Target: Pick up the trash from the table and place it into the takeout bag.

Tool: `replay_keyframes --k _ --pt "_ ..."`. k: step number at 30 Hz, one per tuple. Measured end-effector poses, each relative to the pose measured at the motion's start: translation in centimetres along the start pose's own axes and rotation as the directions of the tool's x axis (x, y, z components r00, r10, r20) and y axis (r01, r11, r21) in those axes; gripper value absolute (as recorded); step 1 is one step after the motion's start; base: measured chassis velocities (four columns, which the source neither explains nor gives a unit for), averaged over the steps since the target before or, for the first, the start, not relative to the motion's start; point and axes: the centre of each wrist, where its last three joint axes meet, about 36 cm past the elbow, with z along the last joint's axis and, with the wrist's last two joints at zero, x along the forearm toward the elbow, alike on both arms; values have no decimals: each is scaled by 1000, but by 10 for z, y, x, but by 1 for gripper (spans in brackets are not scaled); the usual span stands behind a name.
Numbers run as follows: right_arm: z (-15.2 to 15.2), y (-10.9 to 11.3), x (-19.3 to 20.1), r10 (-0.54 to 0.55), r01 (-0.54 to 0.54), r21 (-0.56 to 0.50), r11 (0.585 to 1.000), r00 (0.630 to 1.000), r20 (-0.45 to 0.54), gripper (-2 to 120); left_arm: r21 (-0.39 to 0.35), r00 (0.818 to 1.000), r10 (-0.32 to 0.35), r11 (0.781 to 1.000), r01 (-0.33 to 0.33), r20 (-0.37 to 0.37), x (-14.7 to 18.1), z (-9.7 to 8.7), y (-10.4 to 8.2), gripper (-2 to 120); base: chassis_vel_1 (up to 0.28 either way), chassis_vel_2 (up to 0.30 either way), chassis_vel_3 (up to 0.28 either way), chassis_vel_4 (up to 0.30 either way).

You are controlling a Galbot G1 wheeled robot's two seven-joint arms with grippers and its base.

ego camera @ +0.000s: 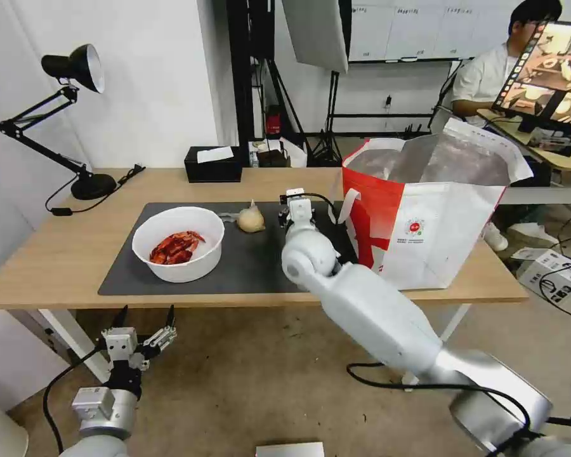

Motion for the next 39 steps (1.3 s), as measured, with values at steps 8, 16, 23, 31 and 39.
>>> replay_keyframes --k 8,16,23,31,39 --pt "14 -17 19 -26 9 52 999 945 327 0 -2 1000 -7 1000 7 4 1 -2 1 100 0 0 0 0" --pt "6 -38 25 -16 -25 83 996 887 462 0 2 1000 -7 1000 7 6 2 -1 -1 100 0 0 0 0" --pt "-9 -51 34 7 -53 74 996 855 519 0 2 1000 -8 1000 8 10 3 -3 -1 100 0 0 0 0" --pt "-26 -64 42 45 -89 58 994 850 525 0 3 1000 -8 1000 8 10 4 -4 -2 100 0 0 0 0" --pt "-52 -94 42 145 -176 14 984 850 507 0 10 1000 -8 1000 8 6 4 -2 -4 100 0 0 0 0"
